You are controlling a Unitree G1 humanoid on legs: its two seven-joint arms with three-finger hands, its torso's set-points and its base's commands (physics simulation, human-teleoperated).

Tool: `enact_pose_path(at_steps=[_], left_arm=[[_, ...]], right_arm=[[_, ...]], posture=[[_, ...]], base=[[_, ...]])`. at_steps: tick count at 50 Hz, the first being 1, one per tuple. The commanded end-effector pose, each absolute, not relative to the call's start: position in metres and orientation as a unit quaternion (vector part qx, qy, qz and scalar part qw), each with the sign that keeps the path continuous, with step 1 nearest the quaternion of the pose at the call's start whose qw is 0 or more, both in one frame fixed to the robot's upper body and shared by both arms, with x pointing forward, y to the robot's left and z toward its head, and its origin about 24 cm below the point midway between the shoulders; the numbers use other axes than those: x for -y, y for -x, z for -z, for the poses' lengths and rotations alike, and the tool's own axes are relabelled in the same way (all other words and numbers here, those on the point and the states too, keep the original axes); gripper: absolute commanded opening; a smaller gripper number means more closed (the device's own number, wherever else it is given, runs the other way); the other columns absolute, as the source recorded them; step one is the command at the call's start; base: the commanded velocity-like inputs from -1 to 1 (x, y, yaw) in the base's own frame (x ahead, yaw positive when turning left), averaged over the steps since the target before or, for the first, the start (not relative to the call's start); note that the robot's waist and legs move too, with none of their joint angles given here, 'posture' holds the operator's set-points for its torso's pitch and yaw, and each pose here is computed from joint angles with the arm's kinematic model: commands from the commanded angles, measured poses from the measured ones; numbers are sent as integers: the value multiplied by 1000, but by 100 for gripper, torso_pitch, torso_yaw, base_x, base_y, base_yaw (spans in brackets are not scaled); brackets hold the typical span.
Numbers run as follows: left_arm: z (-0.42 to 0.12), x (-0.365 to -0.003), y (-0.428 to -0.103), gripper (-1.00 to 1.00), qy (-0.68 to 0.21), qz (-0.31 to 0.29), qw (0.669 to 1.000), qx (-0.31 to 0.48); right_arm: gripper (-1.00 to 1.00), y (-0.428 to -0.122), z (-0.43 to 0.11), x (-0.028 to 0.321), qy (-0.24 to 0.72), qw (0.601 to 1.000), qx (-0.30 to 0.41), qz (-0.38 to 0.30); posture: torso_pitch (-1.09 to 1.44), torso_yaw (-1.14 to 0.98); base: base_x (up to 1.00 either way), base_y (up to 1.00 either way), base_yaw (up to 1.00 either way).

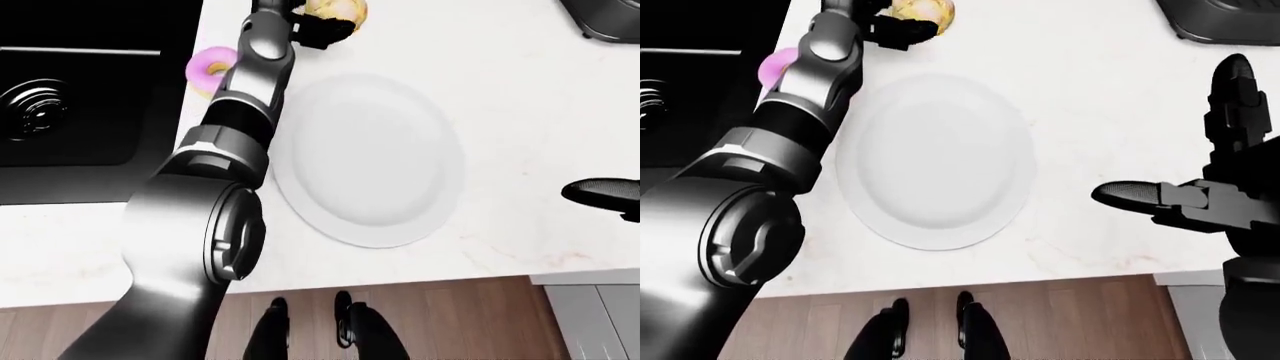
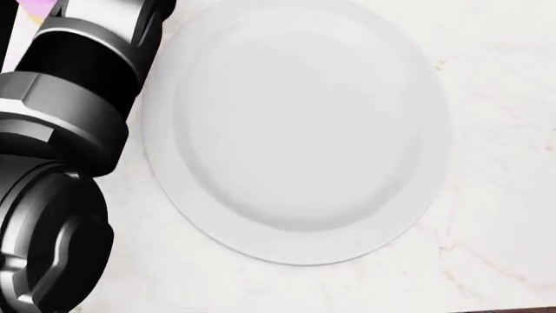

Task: Place the pastries on the plates.

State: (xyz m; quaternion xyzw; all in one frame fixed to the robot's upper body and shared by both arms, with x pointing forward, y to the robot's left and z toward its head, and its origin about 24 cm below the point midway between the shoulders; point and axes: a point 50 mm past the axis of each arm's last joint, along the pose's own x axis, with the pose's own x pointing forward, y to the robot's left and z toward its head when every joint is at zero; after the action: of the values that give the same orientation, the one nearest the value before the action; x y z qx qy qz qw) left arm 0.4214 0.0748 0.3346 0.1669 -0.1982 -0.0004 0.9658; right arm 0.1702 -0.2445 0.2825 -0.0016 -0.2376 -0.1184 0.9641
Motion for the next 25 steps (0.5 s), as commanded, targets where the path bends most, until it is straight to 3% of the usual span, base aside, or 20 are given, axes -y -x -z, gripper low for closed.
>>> enact_pose_path(at_steps=[1,17,21,22,23,25], left_arm=[[-340,-72,-420,-3,-169,9,964,204],[-345,-69,-418,-36,-216,5,951,222],[-354,-70,-416,-58,-214,2,948,235],[-357,-70,-415,-87,-210,2,948,239],[-358,-70,-415,-100,-211,2,947,241],[-361,-71,-414,-100,-209,2,947,242]], right_arm=[[100,-164,-291,245,9,955,269,123],[100,-162,-295,245,13,954,272,123],[100,-163,-294,244,12,955,272,122],[100,-163,-294,244,13,955,272,122],[100,-162,-294,243,12,955,272,121],[100,-162,-294,243,12,955,272,122]], posture=[[86,0],[86,0],[86,0],[86,0],[86,0],[86,0]], base=[[0,0,0],[0,0,0],[0,0,0],[0,0,0],[0,0,0],[0,0,0]])
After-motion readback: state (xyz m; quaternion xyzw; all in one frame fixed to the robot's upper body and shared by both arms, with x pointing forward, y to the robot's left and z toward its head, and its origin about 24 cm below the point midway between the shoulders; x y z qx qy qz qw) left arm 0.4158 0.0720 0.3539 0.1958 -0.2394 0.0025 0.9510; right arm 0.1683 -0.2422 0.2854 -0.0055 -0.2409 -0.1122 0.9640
